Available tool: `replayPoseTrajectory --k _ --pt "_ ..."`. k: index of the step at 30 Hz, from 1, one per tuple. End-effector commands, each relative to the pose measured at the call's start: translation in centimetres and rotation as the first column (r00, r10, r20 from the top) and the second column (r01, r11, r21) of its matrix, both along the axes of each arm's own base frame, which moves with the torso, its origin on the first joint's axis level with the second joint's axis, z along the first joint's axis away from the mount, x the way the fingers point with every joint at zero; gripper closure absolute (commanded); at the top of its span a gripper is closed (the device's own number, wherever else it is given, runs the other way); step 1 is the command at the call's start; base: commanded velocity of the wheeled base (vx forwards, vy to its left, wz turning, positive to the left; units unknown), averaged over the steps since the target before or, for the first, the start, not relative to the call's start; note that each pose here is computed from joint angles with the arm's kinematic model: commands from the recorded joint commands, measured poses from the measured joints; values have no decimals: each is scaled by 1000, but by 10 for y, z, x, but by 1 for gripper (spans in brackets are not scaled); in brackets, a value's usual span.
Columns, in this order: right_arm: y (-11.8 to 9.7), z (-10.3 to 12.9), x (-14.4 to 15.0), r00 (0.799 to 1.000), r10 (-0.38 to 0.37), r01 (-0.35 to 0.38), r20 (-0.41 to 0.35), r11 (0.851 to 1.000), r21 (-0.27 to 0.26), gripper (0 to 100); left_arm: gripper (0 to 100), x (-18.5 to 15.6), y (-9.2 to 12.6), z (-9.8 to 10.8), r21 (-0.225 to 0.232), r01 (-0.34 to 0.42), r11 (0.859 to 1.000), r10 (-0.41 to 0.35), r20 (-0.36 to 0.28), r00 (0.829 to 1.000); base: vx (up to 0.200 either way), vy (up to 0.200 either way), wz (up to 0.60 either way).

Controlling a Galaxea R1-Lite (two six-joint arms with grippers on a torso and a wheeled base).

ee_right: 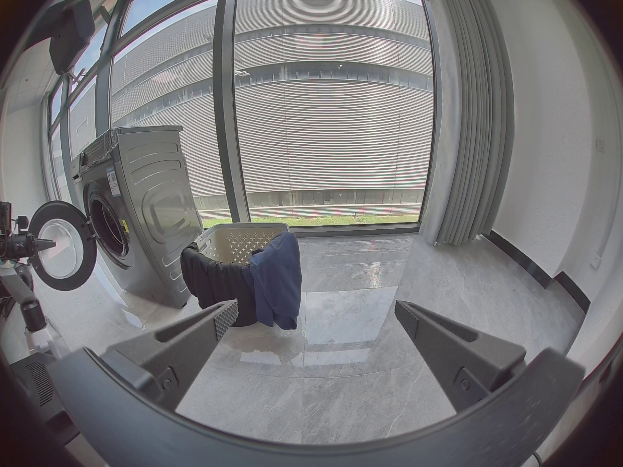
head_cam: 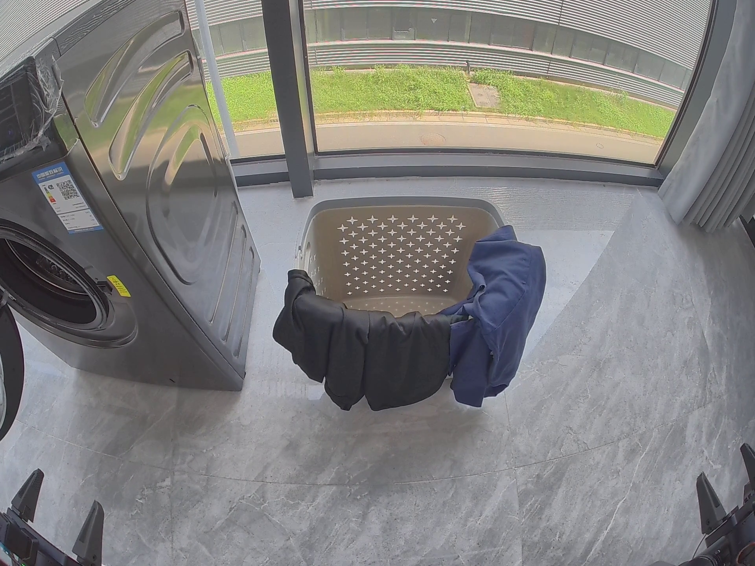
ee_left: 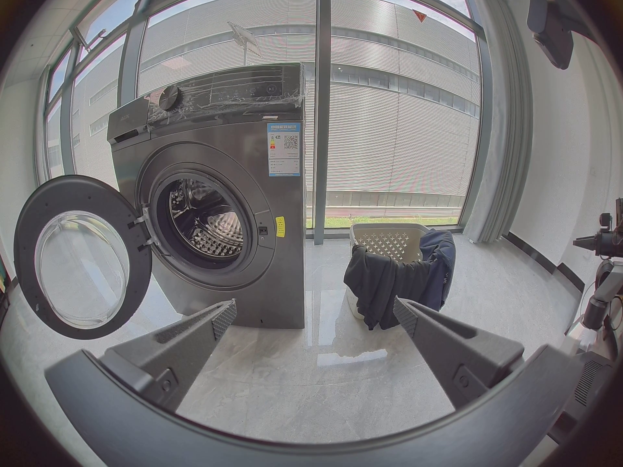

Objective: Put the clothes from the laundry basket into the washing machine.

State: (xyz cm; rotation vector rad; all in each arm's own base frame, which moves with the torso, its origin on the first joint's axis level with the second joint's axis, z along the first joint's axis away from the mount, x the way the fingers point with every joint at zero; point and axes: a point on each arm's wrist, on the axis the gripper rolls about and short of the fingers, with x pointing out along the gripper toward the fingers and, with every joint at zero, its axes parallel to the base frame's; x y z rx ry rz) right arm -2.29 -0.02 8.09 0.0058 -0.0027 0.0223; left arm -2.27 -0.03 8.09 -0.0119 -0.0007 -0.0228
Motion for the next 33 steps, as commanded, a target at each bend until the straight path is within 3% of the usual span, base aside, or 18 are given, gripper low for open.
replayPoseTrajectory --k 1,16,25,33 --pt "0 -5 0 1000 1 -1 -4 1000 0 0 0 0 0 -5 0 -1 1000 1 -1 1000 0 0 0" --pt "0 -5 0 1000 1 -1 -4 1000 0 0 0 0 0 -5 0 -1 1000 1 -1 1000 0 0 0" --pt "0 -5 0 1000 1 -1 -4 1000 0 0 0 0 0 -5 0 0 1000 0 -1 1000 0 -200 0" --pt "0 -5 0 1000 1 -1 -4 1000 0 0 0 0 0 -5 1 0 1000 0 -1 1000 0 0 0"
